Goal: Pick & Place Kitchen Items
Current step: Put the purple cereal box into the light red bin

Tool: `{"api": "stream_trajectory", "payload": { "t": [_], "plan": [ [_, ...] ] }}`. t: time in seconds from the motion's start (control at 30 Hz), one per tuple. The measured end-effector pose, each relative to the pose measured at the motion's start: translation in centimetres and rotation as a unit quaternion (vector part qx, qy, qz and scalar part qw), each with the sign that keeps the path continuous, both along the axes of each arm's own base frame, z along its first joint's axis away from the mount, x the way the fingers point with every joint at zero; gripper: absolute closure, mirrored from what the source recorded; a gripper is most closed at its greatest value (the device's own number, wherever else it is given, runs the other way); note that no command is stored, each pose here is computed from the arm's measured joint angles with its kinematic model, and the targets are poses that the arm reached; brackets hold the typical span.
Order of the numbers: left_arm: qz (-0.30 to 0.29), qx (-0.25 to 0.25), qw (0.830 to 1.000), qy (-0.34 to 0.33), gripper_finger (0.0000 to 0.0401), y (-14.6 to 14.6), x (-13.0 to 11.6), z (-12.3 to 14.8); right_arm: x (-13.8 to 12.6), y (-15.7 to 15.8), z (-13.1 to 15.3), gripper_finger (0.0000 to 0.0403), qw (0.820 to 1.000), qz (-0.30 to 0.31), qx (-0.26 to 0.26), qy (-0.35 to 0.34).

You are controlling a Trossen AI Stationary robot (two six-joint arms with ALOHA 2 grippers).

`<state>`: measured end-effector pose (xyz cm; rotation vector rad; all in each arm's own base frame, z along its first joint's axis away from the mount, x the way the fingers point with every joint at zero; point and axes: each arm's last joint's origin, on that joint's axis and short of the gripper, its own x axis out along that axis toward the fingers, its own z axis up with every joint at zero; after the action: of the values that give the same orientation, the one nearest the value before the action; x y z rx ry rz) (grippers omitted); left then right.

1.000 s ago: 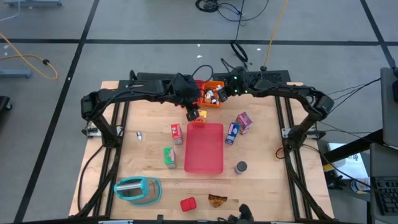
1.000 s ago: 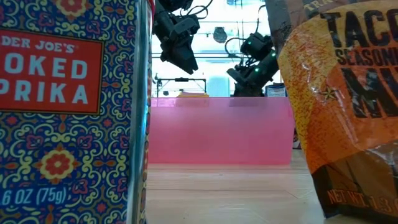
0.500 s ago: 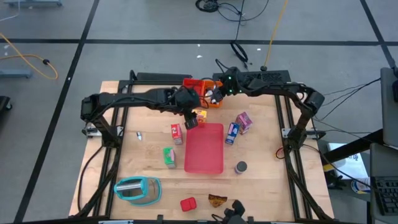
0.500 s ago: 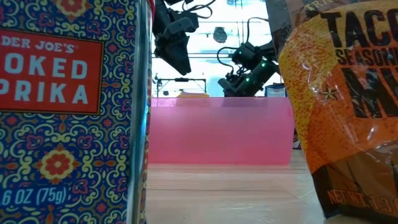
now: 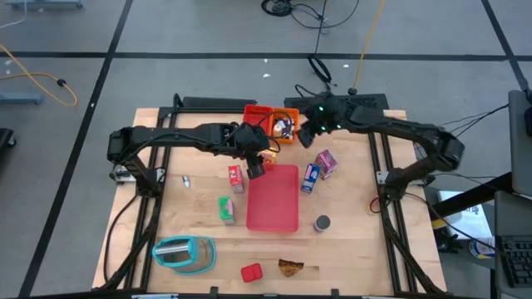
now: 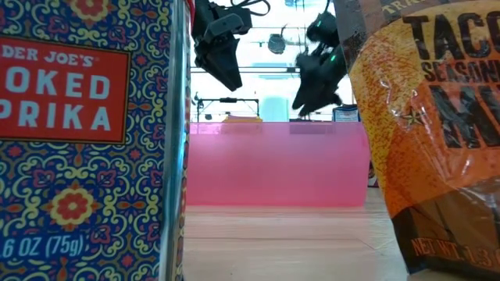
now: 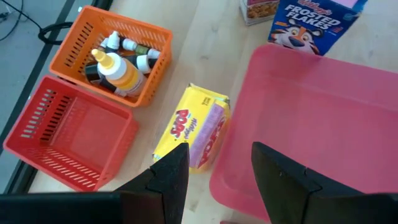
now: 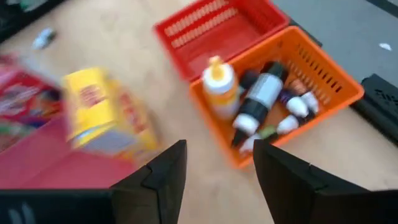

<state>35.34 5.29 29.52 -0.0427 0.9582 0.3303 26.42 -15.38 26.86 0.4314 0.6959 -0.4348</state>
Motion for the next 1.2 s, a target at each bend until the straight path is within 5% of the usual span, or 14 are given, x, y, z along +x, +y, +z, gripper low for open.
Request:
{"api": "stream_trajectory", "payload": {
  "t": [0.3,0.57,0.87,1.2],
  "plan": [
    [-0.002,-0.002,1.000,-0.002,0.0224,-0.4,0.1,0.0,-3.8,6.1,3.1,0.0232,0.997,-0.016,0.027,0.066],
    [0.000,-0.003,1.000,-0.004,0.0224,-0.4,0.1,0.0,-6.7,9.5,2.3,0.0232,0.990,-0.042,0.085,0.104],
    [0.000,-0.003,1.000,-0.004,0.0224,-0.4,0.1,0.0,-8.2,10.8,-0.6,0.0232,0.984,-0.040,0.105,0.137],
    [-0.006,0.001,1.000,-0.003,0.0224,-0.4,0.1,0.0,-8.2,10.7,-0.7,0.0232,0.986,-0.019,0.088,0.140]
  ]
}}
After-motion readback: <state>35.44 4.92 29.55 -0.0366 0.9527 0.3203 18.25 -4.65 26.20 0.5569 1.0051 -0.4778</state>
